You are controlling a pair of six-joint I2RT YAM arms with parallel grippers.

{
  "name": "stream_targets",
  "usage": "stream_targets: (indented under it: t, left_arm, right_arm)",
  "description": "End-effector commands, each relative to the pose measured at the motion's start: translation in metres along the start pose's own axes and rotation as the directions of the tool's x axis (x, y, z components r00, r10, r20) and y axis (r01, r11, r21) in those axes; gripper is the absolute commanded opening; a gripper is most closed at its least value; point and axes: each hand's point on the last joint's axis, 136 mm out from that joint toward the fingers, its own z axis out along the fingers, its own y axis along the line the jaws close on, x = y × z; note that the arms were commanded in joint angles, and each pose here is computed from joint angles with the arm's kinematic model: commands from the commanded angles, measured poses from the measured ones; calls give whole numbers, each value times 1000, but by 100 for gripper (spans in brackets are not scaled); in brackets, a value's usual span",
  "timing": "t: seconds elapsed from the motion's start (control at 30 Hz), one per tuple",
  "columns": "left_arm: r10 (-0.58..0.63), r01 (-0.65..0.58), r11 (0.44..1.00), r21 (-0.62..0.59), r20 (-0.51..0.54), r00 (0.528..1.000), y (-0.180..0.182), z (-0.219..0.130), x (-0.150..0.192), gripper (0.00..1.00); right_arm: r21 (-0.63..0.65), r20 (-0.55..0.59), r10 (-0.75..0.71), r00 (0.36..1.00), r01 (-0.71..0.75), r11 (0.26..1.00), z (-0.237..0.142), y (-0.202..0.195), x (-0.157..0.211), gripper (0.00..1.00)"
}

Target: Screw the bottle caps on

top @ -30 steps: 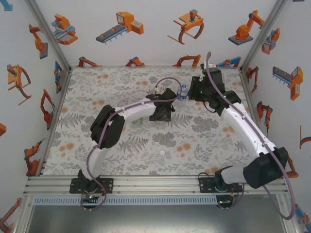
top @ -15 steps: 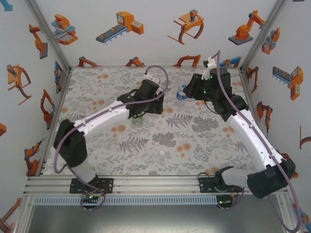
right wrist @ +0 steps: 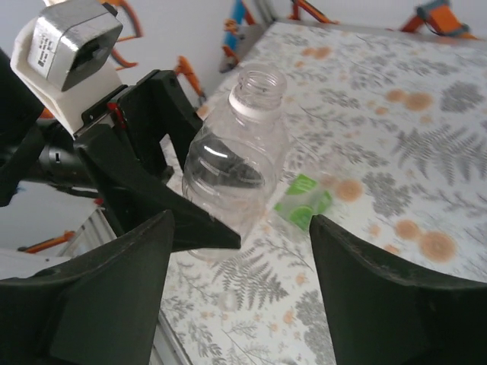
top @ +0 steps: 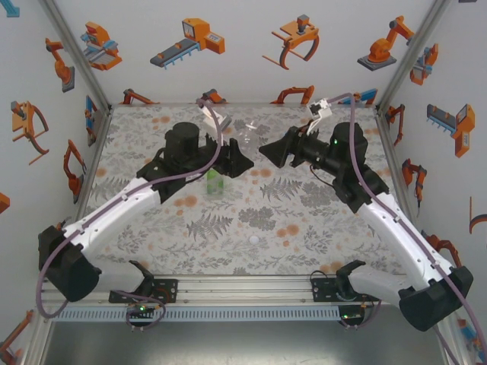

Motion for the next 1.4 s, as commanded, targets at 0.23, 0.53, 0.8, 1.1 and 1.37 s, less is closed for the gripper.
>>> stream_targets:
  t: [0.23,0.53,0.8,1.1,1.37]
  left_arm:
    - [125,-181,944,275,210,970,-69,-42,-40,36]
    - [140,-217,918,332,241,960,-88,-56,-41,37]
    - [144,-224,915,335,248,958,-94,-62,-43,45]
    - [159,-264,893,364,294,943,-106,-81,-48,80]
    - [179,-295,844,449,282,943,-124,-93,-43,81]
  right_arm:
    - [-221,159,-13,987,49,974,-1,69,-21,80]
    - [-235,177,7,984,35,971,10,79,-25,77]
    - [-261,171,7,985,38,965,12,87,-23,60]
    - [-377,171,-37,985,100,921,-5,114,-25,49]
    - [-461,200,-27,979,118,880,-25,138,-39,43]
